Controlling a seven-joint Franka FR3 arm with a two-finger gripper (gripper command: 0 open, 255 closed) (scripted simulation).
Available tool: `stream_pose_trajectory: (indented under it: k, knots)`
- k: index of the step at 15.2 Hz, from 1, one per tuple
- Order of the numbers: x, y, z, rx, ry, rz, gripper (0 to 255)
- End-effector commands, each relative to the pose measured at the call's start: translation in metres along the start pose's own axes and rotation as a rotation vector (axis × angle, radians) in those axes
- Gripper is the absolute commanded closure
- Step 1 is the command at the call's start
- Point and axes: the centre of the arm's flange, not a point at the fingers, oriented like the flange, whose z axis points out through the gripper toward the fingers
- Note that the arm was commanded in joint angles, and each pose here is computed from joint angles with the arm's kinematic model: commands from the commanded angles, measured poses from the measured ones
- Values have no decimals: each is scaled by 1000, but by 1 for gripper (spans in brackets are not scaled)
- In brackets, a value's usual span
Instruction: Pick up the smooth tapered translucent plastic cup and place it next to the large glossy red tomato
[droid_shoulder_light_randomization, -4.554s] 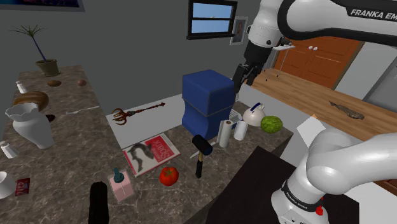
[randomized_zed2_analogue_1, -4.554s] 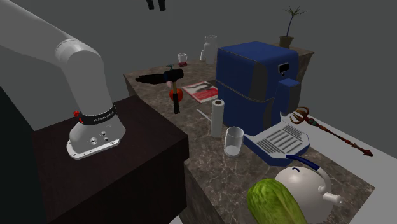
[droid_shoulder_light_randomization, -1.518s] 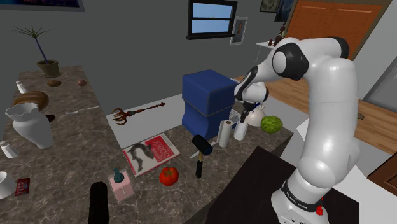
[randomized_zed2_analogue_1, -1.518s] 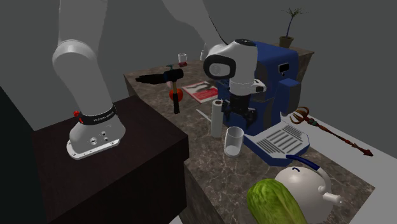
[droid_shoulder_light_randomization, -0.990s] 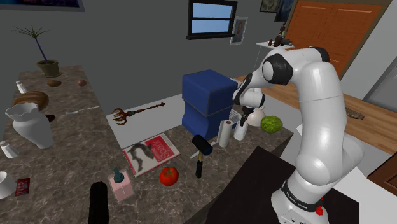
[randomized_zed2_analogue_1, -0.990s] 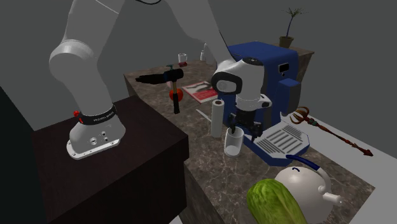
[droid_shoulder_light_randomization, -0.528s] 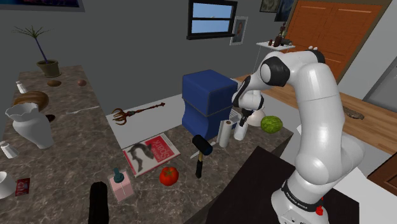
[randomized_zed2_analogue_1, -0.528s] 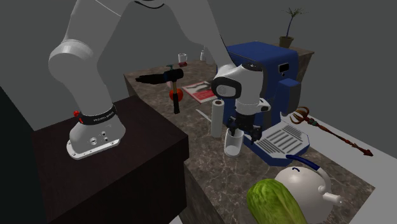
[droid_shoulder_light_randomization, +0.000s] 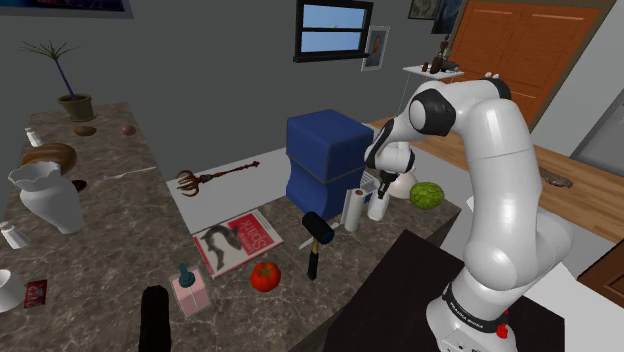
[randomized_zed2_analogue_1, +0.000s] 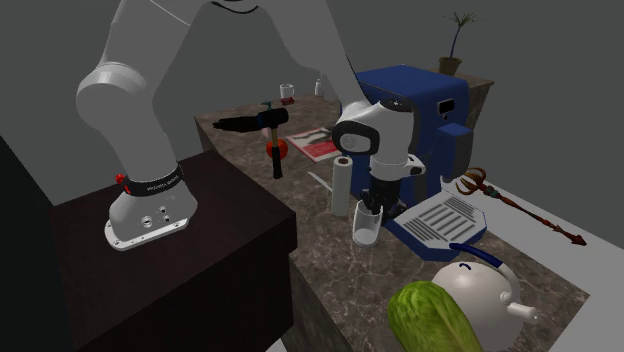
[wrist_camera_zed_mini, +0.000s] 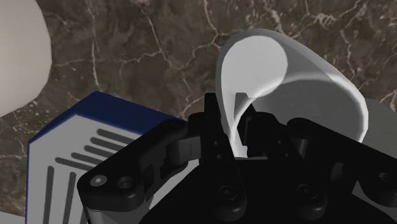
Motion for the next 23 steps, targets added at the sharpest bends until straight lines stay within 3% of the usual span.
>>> stream_pose_trajectory:
  k: [1,5,23]
  knots:
    - [0,0,0,0,0,0,255]
    - [0,0,0,0,0,0,255]
    - [3,4,-95,0,0,0,255]
